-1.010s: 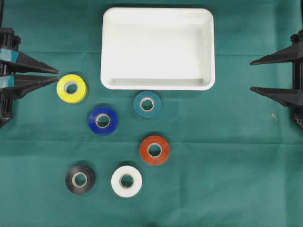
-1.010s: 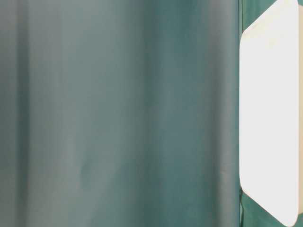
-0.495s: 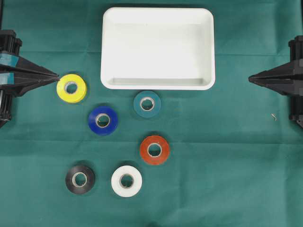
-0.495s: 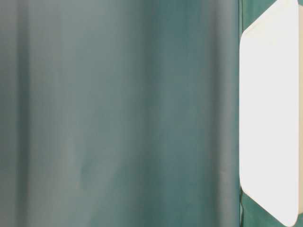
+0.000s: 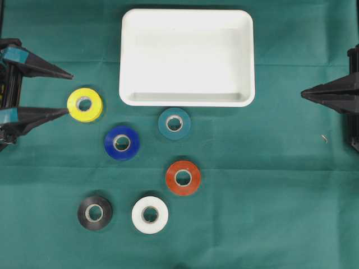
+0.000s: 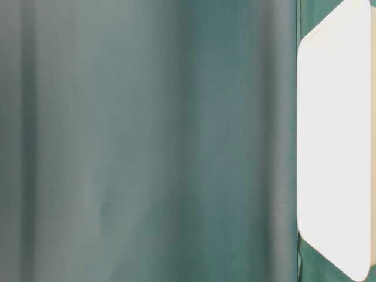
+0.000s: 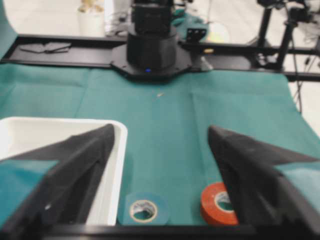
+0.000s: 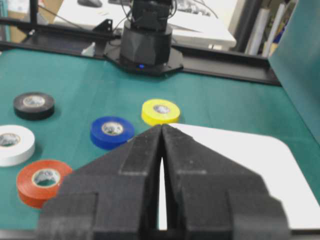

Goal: Put the tape into the white case with the left arm.
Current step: 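Move the left gripper toward the yellow tape roll and open it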

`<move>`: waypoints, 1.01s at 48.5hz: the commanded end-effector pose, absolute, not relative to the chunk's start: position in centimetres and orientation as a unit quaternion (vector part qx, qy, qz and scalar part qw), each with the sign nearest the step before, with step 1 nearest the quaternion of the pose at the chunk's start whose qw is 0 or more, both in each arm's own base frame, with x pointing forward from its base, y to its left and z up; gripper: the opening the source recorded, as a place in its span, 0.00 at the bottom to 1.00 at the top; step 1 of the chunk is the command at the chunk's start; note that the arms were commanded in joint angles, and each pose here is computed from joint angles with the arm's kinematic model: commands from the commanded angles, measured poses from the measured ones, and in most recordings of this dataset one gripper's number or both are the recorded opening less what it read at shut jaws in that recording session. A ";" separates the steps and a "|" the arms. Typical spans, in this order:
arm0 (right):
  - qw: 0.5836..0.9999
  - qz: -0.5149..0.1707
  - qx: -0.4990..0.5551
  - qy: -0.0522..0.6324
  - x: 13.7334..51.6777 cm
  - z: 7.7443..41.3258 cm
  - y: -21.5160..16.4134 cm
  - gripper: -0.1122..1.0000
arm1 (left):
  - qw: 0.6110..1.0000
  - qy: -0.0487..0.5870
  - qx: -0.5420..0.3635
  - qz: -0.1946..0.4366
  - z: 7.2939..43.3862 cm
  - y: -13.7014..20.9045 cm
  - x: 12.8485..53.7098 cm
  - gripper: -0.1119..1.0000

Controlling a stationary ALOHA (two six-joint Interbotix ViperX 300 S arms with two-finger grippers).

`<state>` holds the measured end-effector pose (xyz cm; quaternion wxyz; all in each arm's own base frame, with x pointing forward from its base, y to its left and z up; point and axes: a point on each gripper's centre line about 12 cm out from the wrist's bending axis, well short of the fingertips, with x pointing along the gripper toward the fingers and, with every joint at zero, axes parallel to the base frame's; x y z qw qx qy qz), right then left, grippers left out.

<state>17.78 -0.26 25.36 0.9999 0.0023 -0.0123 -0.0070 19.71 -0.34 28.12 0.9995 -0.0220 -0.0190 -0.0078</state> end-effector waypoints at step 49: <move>0.987 -0.009 0.005 0.159 14.6 16.1 -0.2 0.02 | 0.993 0.116 -0.025 -0.003 23.5 -0.2 18.0 1.00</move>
